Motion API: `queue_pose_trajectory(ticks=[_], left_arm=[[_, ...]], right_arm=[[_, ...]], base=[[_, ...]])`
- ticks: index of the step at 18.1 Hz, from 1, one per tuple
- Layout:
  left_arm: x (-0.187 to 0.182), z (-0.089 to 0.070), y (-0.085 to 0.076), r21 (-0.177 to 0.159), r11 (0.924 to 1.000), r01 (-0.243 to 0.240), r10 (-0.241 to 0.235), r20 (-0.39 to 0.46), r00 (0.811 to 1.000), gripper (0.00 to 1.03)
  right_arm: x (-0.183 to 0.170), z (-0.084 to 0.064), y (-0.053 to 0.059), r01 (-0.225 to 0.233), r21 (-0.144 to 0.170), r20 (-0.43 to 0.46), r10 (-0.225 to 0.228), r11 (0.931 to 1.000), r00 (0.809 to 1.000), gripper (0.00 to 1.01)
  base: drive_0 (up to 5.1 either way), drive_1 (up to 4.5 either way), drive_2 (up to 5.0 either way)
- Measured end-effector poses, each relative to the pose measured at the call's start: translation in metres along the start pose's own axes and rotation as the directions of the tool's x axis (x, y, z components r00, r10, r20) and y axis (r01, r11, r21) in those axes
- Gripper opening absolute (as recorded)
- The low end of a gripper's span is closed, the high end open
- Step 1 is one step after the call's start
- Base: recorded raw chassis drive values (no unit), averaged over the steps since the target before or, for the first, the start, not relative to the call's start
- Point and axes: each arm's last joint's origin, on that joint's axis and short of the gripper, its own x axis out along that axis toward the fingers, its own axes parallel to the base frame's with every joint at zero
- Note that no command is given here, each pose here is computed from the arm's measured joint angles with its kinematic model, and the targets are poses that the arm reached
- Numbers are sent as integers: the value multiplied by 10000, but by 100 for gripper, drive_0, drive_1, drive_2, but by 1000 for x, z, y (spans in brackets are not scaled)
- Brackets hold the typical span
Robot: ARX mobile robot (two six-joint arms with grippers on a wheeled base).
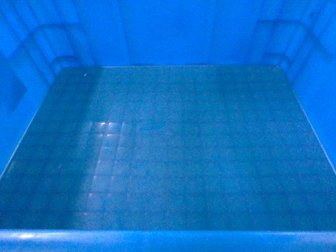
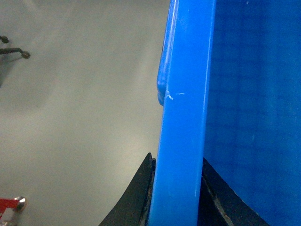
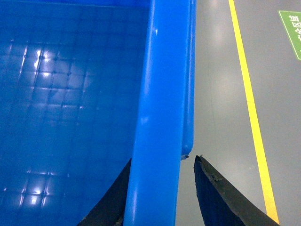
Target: Place box next to blue box on left shelf
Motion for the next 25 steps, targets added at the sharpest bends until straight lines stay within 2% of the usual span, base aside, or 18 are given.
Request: queue_pose_trajectory(ticks=[25], left_arm=[[0,0,0,31,10000,4,-4,-1,10000,18]], right_arm=[[0,0,0,5,-12,29,-5,10000,10000,33]], base=[[3,416,-411]])
